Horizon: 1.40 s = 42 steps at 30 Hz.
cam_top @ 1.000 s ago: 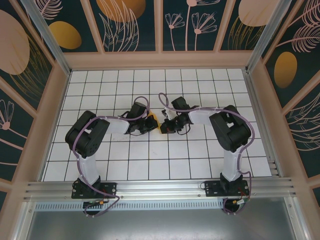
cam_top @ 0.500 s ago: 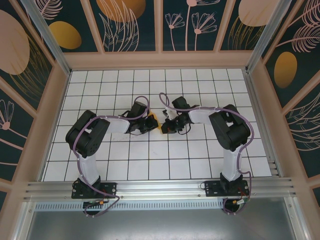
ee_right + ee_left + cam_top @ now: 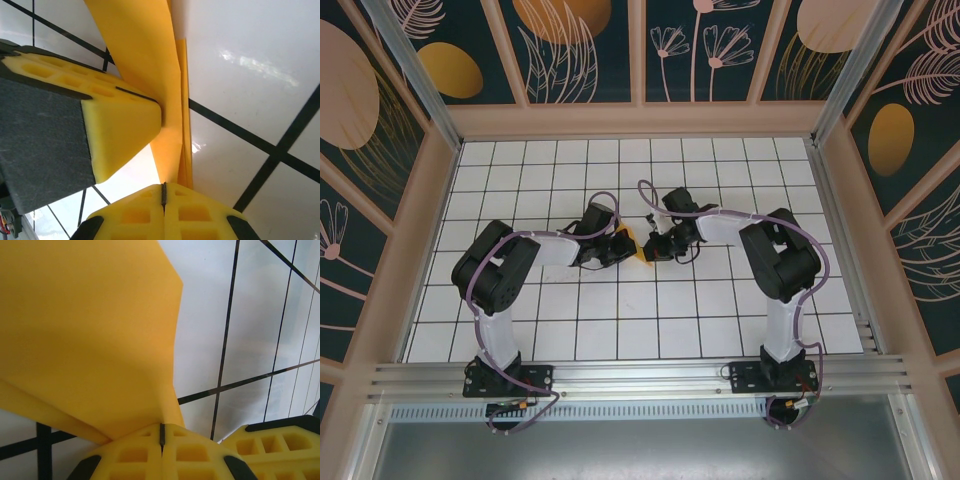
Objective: Fold a paper plane with a square sheet of paper (pick it up from the middle)
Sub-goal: Fold the wing for the fifth time at the center of the table.
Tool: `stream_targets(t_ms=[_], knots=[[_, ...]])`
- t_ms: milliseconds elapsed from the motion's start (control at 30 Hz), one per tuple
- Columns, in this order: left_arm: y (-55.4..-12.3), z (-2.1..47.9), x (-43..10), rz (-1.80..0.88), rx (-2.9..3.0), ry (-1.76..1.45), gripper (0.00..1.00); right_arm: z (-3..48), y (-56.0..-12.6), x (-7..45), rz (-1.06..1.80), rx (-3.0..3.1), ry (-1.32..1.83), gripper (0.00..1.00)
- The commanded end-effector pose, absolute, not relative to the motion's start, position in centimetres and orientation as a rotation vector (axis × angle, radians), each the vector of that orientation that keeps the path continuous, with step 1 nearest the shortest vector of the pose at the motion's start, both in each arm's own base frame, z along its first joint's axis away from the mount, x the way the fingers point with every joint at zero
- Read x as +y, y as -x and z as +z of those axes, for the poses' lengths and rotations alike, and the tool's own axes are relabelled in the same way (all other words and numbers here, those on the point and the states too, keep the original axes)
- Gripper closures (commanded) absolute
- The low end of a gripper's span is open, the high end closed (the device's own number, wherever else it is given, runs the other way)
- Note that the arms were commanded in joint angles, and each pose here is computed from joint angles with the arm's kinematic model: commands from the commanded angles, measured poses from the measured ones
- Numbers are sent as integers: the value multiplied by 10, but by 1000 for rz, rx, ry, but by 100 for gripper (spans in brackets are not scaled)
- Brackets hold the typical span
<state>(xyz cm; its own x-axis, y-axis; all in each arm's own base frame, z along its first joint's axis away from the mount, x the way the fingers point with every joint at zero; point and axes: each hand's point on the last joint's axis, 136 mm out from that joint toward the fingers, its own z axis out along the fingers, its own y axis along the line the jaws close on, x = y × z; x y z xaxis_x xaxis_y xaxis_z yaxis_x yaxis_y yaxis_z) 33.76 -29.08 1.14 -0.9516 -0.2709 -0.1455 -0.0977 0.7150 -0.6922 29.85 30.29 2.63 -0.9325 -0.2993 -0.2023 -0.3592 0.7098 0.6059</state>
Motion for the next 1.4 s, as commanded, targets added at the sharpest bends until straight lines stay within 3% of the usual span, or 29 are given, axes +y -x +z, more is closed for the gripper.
stream_targets(t_ms=[0, 300, 567, 1000, 1367], knots=[[-312, -59, -238, -670, 2874, 446, 94, 16, -294, 296, 961, 2868, 565, 100], [-312, -60, -237, -655, 2880, 446, 94, -1, -289, 285, 922, 2925, 537, 100], [-312, -59, -237, -654, 2880, 440, 94, 55, -297, 313, 1110, 2742, 615, 100], [-315, -56, -239, -660, 2874, 431, 94, 5, -294, 299, 1041, 2877, 542, 100], [-316, -55, -238, -640, 2879, 415, 95, -14, -251, 260, 1063, 2986, 438, 100]])
